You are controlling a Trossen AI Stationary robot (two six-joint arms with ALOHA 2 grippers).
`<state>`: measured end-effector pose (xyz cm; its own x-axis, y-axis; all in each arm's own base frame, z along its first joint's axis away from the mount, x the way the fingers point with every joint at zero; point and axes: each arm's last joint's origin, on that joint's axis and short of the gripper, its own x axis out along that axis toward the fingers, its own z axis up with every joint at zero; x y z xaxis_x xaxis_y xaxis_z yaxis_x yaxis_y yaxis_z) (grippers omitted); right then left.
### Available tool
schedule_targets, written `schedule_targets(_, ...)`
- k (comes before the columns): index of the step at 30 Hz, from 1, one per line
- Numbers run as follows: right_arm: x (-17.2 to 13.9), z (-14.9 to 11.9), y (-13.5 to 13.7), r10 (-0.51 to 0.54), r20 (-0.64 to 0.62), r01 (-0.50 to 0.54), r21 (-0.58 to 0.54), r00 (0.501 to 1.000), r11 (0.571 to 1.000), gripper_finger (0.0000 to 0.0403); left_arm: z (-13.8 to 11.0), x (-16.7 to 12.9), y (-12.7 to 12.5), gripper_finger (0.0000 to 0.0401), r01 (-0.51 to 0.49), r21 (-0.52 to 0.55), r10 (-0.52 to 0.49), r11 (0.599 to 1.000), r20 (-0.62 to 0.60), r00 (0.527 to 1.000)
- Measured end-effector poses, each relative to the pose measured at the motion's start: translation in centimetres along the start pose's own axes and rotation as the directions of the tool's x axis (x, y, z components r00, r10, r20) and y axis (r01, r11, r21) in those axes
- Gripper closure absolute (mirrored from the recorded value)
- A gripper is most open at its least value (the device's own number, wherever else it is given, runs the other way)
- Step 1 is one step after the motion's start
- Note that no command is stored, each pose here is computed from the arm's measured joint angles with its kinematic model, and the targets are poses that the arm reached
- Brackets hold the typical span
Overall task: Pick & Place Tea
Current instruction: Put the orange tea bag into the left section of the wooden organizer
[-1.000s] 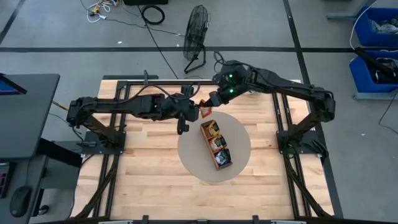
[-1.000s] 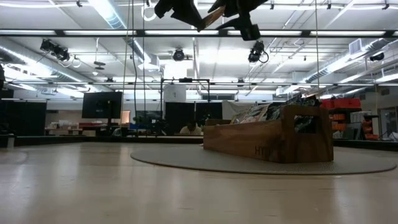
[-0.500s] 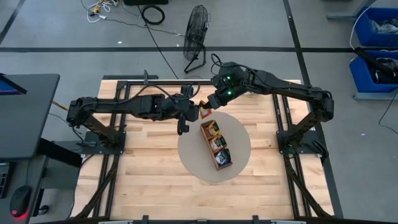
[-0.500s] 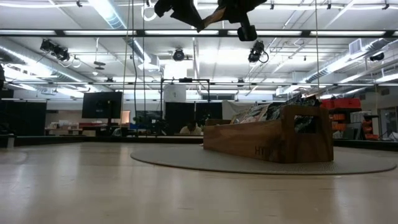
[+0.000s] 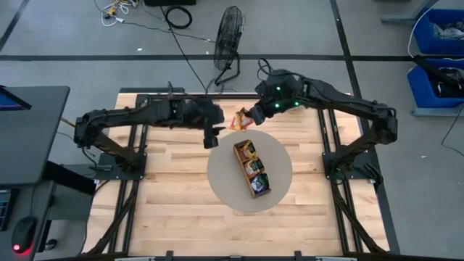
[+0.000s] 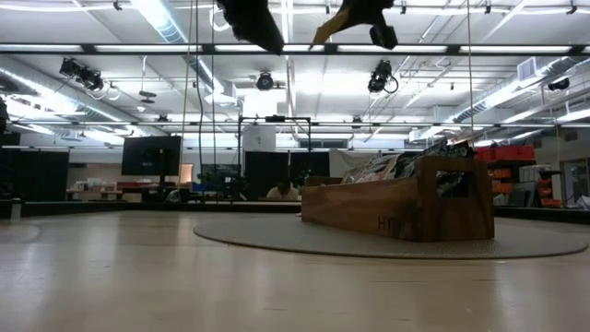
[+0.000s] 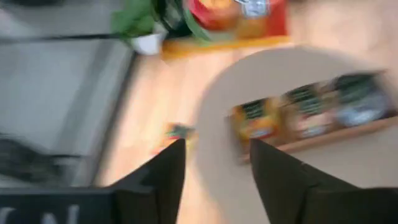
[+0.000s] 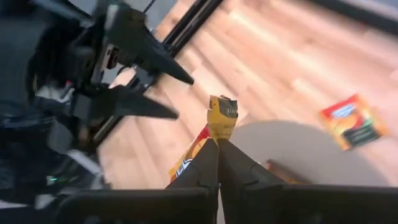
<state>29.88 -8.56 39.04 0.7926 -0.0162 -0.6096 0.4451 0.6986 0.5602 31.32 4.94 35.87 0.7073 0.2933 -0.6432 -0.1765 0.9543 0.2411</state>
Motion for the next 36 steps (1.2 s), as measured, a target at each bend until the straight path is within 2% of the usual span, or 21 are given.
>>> schedule_targets(4, -0.9, -0.7, 1.2, -0.05, 0.065, 0.059, -0.135, 0.997, 0.989, 0.0402, 0.0, -0.9, 2.1, 0.0182, 0.187, -0.171, -0.174, 0.967, 0.087, 0.981)
schedule_targets(9, -1.7, -1.6, 3.1, -0.105, 0.197, 0.16, -0.288, 0.975, 0.944, 0.0403, 0.0, -1.3, 4.4, 0.0166, 0.397, -0.29, -0.351, 0.871, 0.2, 0.915)
schedule_targets(12, -1.9, -2.2, 4.2, -0.133, 0.267, 0.223, -0.344, 0.955, 0.912, 0.0403, 0.3, -1.5, 5.7, 0.0165, 0.493, -0.306, -0.417, 0.814, 0.283, 0.864)
schedule_targets(14, -1.9, -2.5, 5.1, -0.132, 0.31, 0.253, -0.389, 0.941, 0.886, 0.0403, 0.3, -1.6, 6.4, 0.0165, 0.522, -0.33, -0.429, 0.787, 0.316, 0.846)
schedule_targets(20, -2.3, -3.4, 7.1, -0.121, 0.423, 0.334, -0.477, 0.898, 0.813, 0.0403, 0.6, -1.8, 8.4, 0.0165, 0.547, -0.371, -0.397, 0.751, 0.409, 0.822)
schedule_targets(25, -2.6, -3.4, 8.3, -0.056, 0.476, 0.322, -0.499, 0.877, 0.804, 0.0403, 1.6, -2.6, 9.2, 0.0165, 0.671, -0.331, -0.457, 0.664, 0.531, 0.714)
schedule_targets(26, -2.6, -3.3, 8.4, -0.056, 0.496, 0.334, -0.493, 0.867, 0.803, 0.0403, 1.8, -2.7, 9.3, 0.0165, 0.685, -0.314, -0.466, 0.657, 0.546, 0.697)
schedule_targets(32, -3.1, -2.4, 9.0, -0.012, 0.59, 0.356, -0.471, 0.807, 0.807, 0.0403, 2.0, -2.8, 9.3, 0.0165, 0.693, -0.332, -0.458, 0.64, 0.559, 0.691)
schedule_targets(36, -2.9, -2.1, 9.4, 0.023, 0.612, 0.344, -0.475, 0.791, 0.81, 0.0403, 2.0, -2.8, 9.3, 0.0165, 0.69, -0.339, -0.453, 0.64, 0.559, 0.694)
